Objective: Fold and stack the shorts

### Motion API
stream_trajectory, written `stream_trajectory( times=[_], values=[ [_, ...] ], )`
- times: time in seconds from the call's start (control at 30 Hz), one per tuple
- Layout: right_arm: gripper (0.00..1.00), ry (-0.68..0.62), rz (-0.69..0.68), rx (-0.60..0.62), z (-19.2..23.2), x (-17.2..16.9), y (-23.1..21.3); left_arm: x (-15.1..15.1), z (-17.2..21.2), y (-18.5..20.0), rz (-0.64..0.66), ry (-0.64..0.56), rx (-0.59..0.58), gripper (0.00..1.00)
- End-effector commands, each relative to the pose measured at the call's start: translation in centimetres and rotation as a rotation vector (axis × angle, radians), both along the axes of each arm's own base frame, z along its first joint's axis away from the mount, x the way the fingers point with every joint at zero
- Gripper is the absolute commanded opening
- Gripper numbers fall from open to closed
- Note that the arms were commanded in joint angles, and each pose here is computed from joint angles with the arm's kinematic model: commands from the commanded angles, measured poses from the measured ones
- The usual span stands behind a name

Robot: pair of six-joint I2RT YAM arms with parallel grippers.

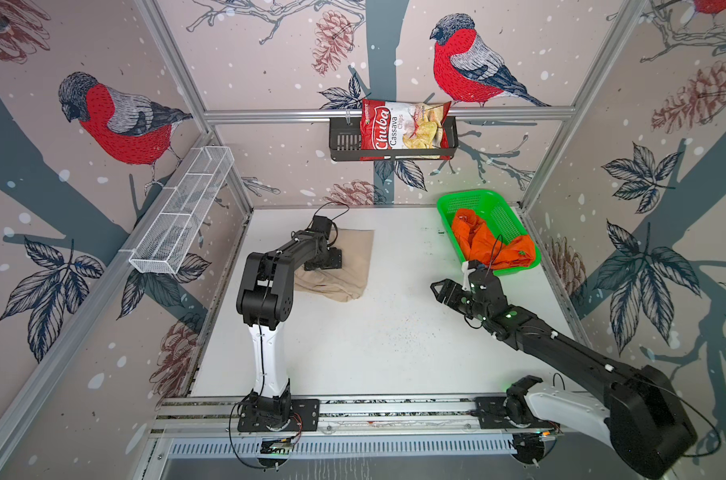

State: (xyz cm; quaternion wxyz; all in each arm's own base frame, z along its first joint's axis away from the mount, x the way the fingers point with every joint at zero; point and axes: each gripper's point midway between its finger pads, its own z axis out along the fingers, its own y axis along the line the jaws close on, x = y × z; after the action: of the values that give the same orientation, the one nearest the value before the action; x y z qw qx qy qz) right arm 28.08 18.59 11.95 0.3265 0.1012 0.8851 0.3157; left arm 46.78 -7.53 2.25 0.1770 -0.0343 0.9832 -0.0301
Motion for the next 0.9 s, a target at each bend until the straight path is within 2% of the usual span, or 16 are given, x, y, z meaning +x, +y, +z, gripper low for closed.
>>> stream_trajectory(
  times=[0.0, 0.23, 0.53, 0.7, 0.87],
  values=[
    [0.75, -0.02, 0.024, 0.014, 0.1, -0.3, 0.2, -1.3, -2.0, 3.1, 0.031, 0.124, 0.038, 0.85],
    [0.75, -0.021, -0.004, 0.009, -0.4, -1.0, -1.0, 2.7, -1.2, 8.1, 0.082, 0.097, 0.074, 0.85],
    [0.75, -0.034, -0.025, 0.003, -0.2, -0.6, -1.9, 6.3, 1.4, 9.8, 0.049, 0.061, 0.136, 0.85],
    [0.75, -0.056, -0.017, -0.017, 0.9, 0.2, -2.0, 7.0, 8.1, 8.0, 0.047, -0.07, 0.083, 0.85],
    [0.75, -0.096, -0.007, -0.082, 3.1, 1.4, -2.6, 4.3, 15.9, 3.1, -0.008, -0.215, 0.09, 0.85]
  ],
)
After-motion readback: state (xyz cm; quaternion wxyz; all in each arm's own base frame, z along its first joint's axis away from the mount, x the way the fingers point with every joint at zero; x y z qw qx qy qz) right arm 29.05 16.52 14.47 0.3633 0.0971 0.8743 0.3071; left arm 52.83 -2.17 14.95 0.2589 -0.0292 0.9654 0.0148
